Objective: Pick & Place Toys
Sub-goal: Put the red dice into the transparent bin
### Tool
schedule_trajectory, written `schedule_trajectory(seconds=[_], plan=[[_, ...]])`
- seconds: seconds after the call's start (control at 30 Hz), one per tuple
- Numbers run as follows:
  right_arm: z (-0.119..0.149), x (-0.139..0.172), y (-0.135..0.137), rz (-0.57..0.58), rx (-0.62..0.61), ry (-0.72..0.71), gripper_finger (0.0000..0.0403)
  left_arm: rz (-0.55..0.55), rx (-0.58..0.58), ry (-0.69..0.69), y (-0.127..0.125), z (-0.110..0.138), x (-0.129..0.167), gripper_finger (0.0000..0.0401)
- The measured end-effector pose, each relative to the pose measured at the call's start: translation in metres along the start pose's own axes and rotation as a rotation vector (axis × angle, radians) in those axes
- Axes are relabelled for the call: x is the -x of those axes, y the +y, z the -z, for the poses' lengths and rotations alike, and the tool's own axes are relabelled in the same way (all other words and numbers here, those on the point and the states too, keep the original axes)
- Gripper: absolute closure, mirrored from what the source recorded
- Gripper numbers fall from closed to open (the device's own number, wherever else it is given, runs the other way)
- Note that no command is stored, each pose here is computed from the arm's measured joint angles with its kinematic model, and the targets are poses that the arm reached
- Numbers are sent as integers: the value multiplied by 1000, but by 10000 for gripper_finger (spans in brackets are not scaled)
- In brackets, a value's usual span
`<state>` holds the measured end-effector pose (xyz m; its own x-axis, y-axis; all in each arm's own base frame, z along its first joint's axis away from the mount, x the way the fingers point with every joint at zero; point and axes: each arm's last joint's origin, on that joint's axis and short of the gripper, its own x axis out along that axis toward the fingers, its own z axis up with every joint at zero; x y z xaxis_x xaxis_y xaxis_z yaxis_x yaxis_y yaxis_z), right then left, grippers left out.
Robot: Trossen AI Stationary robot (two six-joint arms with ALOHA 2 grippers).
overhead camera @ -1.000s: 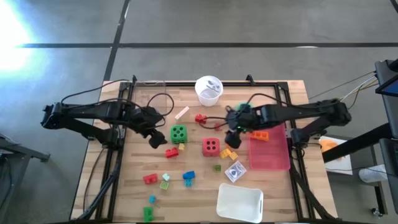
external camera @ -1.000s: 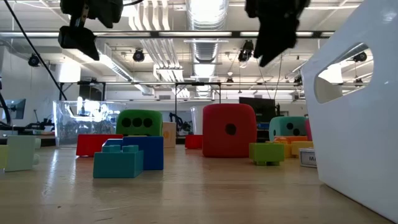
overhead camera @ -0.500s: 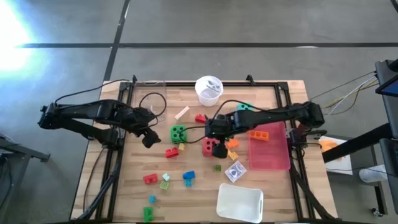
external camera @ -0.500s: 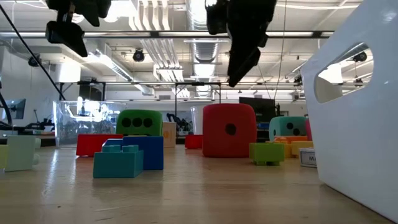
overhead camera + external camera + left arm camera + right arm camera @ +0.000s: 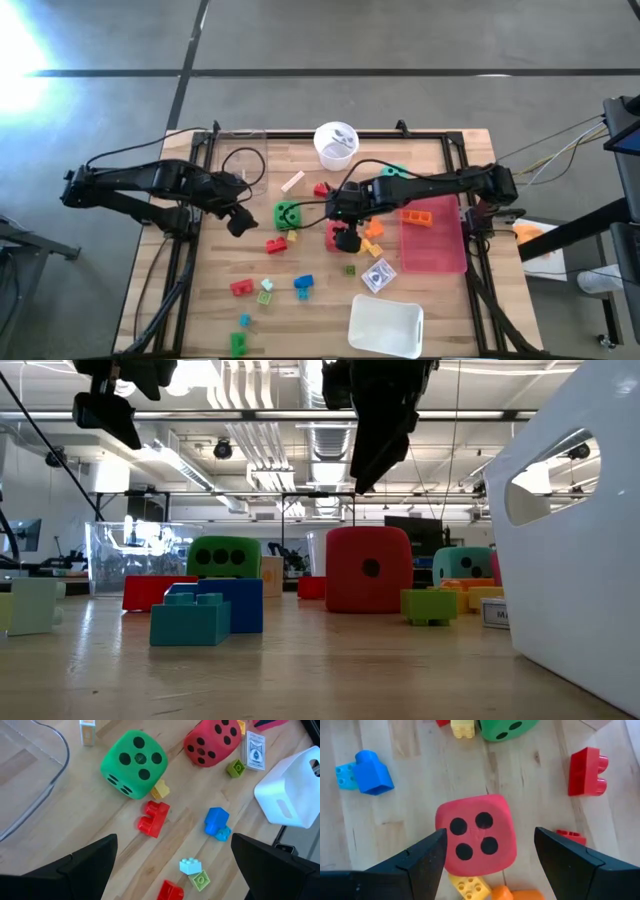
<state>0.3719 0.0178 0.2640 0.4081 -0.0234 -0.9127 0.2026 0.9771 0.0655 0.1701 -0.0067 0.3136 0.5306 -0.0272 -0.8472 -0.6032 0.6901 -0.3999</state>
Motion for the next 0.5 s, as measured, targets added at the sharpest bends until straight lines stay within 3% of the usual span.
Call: schedule_trajectory(seconds=[0.17,0.33,0.5], plan=[[3,0,0,-32,-87,37,110,0,4,0,0,0,0,9],[9,-2,-2,-6,-306,95,110,0,4,0,0,0,0,9],[6,-3,-2,-1,-560,57,110,0,6,-1,0,0,0,9]])
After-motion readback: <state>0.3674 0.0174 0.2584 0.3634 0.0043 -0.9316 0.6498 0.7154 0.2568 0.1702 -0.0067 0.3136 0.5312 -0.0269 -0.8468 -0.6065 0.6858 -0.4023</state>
